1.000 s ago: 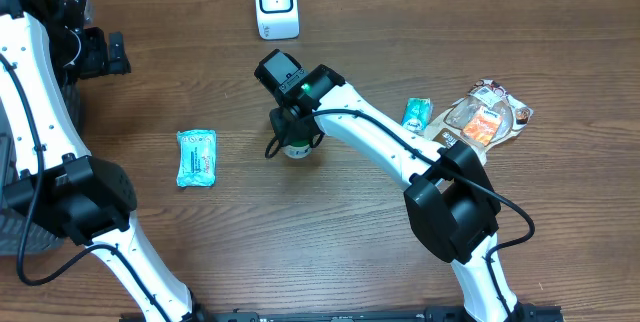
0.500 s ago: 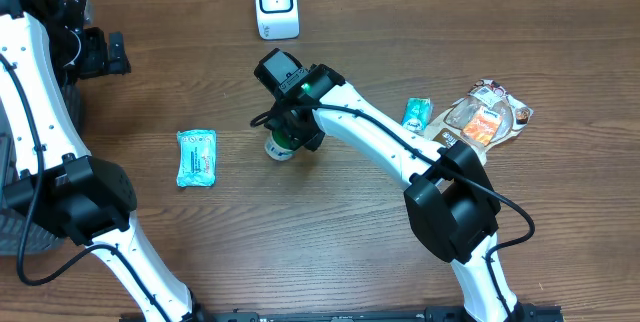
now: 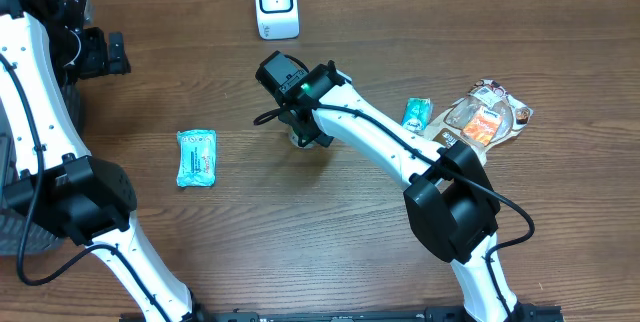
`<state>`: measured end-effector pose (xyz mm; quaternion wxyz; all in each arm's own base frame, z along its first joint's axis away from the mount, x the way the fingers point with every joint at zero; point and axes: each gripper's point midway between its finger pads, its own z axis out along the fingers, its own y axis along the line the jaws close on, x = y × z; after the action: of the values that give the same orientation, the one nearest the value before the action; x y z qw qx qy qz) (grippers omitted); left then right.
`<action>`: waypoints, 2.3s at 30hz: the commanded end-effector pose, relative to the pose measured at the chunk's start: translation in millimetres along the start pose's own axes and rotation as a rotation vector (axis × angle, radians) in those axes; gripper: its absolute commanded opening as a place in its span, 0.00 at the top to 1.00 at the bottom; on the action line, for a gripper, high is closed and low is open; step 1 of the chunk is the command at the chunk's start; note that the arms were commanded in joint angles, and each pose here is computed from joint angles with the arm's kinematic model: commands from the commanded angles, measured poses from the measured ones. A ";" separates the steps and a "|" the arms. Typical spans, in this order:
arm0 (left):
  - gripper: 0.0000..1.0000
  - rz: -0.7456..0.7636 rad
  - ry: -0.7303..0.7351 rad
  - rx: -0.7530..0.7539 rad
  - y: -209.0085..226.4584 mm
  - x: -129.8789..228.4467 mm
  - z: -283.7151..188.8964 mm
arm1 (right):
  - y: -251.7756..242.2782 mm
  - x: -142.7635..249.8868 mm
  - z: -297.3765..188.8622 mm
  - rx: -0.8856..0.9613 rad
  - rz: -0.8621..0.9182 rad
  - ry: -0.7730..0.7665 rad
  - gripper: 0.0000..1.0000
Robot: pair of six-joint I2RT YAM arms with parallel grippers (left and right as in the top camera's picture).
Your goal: Scan the item barcode
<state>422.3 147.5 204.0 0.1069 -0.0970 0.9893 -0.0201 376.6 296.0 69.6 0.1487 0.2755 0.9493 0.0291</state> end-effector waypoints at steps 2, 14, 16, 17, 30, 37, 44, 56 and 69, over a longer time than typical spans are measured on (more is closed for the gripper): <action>0.00 0.018 -0.036 0.000 -4.4 -4.0 -11.4 | -5.0 -16.7 -3.8 0.038 0.003 -0.087 0.34; 0.01 0.018 -0.036 0.000 -4.4 -4.0 -11.4 | -8.4 -25.0 -4.8 0.077 -0.321 -0.123 0.01; 0.01 0.018 -0.036 0.000 -4.4 -4.0 -11.4 | -2.7 -33.4 -7.2 0.075 -0.473 -0.162 0.00; 0.01 0.018 -0.036 0.000 -4.4 -4.0 -11.4 | 1.9 -37.8 -10.6 0.072 -0.590 -0.181 0.00; 0.01 0.018 -0.036 0.000 -4.4 -4.0 -11.4 | 13.1 5.7 -36.0 -0.196 -1.394 0.090 0.00; 0.00 0.018 -0.036 -0.001 -4.3 -4.0 -11.4 | -1.3 -8.0 -28.2 -0.280 -1.303 0.190 0.01; 0.00 0.018 -0.036 0.000 -4.4 -4.0 -11.4 | -11.0 -12.0 -19.3 -0.299 -1.276 0.231 0.05; 0.01 0.018 -0.036 0.000 -4.4 -4.0 -11.4 | -4.3 2.8 -19.1 -0.287 -1.334 0.215 0.05; 0.00 0.018 -0.037 -0.001 -4.3 -4.1 -11.4 | -10.8 1.2 -3.8 -0.254 -1.333 0.206 0.07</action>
<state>422.3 147.5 204.0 0.1069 -0.0970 0.9893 -0.0201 369.0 291.3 71.2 0.0707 -0.3897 0.9154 0.0720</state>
